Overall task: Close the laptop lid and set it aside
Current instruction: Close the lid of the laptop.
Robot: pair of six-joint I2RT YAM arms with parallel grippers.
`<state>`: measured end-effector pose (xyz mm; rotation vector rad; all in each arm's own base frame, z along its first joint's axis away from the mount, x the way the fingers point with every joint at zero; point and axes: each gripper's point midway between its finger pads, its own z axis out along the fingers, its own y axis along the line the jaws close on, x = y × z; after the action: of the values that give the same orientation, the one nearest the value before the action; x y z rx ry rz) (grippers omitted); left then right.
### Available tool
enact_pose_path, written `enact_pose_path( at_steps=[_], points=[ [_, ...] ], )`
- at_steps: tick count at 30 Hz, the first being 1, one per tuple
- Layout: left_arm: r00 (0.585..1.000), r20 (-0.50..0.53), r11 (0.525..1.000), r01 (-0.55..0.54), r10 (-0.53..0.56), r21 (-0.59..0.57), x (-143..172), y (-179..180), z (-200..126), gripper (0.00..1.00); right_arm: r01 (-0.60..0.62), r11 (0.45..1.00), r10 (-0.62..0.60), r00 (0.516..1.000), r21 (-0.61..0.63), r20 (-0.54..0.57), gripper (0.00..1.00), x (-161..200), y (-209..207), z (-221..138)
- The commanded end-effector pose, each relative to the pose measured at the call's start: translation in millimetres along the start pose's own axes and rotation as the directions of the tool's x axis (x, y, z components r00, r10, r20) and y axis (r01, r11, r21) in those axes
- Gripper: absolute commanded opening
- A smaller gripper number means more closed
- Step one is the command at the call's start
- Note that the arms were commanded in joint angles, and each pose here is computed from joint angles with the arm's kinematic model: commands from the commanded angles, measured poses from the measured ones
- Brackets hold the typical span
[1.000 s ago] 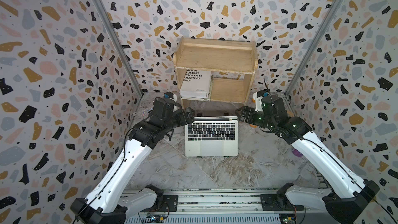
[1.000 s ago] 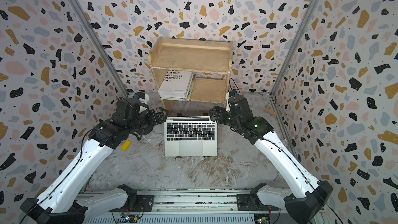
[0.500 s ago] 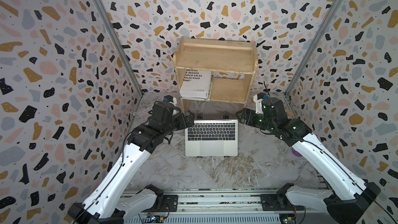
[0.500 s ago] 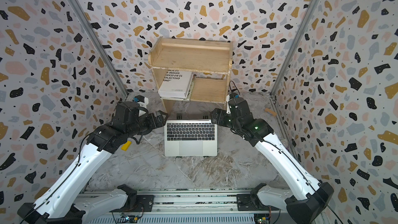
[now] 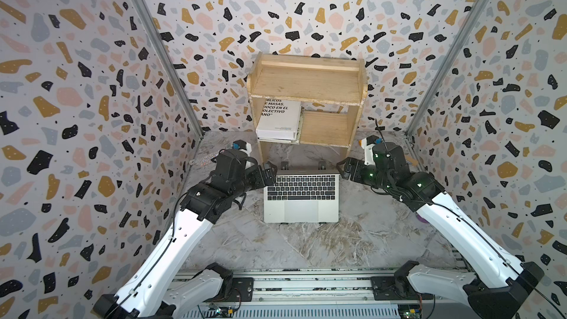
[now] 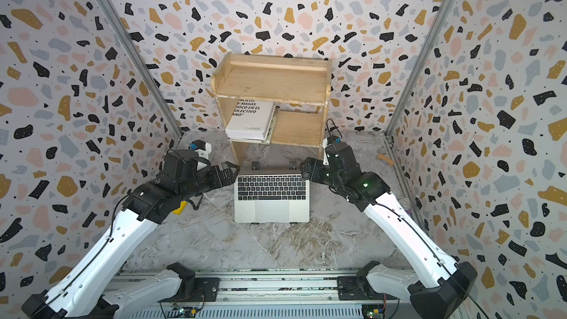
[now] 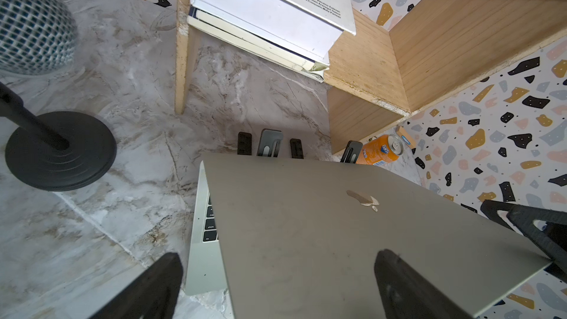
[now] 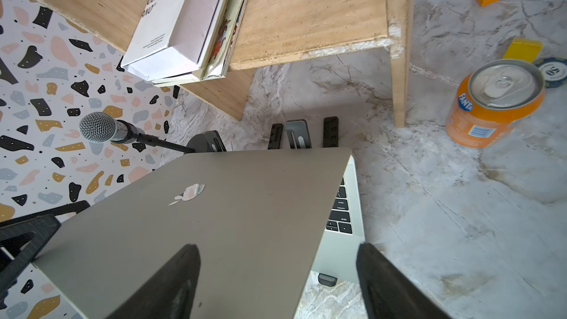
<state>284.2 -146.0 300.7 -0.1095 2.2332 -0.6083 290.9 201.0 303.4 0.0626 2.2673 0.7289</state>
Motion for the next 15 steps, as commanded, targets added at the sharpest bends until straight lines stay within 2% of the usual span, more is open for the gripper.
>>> enact_pose_path(
  at_steps=[1,15],
  points=[
    [0.999,-0.054,1.000,-0.010,0.008,-0.023,18,7,3,0.99,0.000,1.000,0.000,1.000,0.023,-0.004,0.84,7,-6,-9],
    [0.999,-0.053,1.000,-0.010,0.008,-0.028,27,12,-3,0.99,0.006,1.000,-0.006,1.000,-0.001,-0.008,0.85,18,-2,-11]
  ],
)
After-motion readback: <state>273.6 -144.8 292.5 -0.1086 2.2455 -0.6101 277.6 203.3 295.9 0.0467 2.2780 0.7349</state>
